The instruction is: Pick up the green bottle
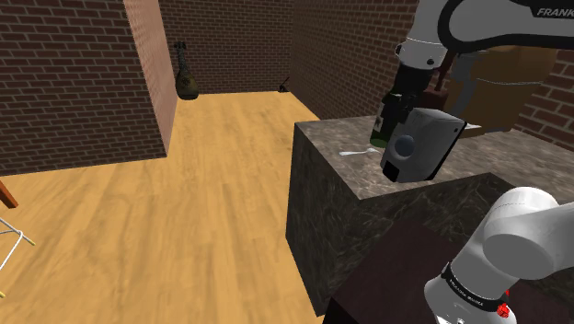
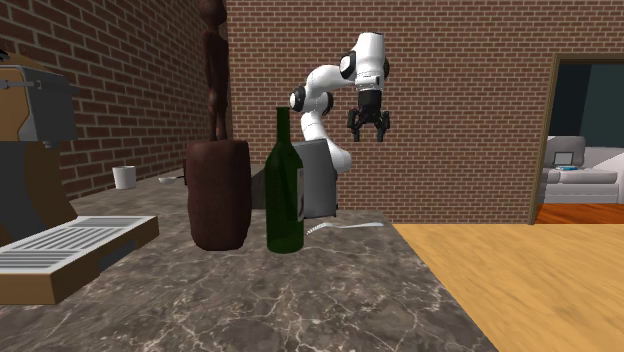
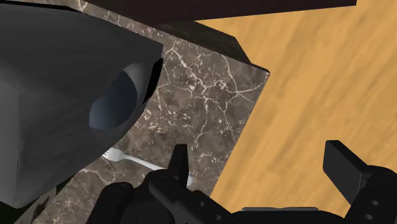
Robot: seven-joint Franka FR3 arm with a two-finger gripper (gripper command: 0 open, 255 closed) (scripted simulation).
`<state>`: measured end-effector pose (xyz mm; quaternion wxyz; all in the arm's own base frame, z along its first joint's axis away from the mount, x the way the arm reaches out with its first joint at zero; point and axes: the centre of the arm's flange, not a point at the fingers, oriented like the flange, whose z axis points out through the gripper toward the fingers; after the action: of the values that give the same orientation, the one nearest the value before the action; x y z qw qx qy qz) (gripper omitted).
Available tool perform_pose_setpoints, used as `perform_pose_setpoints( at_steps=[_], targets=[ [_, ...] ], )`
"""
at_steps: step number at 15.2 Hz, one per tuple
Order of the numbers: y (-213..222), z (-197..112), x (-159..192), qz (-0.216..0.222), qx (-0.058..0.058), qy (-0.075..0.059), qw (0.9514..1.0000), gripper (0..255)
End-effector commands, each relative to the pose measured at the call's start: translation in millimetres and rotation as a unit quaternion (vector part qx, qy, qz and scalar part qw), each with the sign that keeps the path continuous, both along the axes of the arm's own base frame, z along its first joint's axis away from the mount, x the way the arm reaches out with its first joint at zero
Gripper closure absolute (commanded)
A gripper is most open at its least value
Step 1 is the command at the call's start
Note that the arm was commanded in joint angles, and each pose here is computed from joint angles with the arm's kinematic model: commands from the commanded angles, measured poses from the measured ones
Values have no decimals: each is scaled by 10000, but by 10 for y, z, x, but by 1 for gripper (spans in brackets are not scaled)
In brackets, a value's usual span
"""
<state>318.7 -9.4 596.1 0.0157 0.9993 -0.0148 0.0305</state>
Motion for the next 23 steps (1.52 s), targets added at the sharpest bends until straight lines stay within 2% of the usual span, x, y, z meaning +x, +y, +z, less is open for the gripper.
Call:
perform_pose_setpoints(
  at_steps=[1,23],
  targets=[
    [0,0,0,0,0,0,10000,0],
    [-2596,725,1083,65,-41,99,9999,0]
  ],
)
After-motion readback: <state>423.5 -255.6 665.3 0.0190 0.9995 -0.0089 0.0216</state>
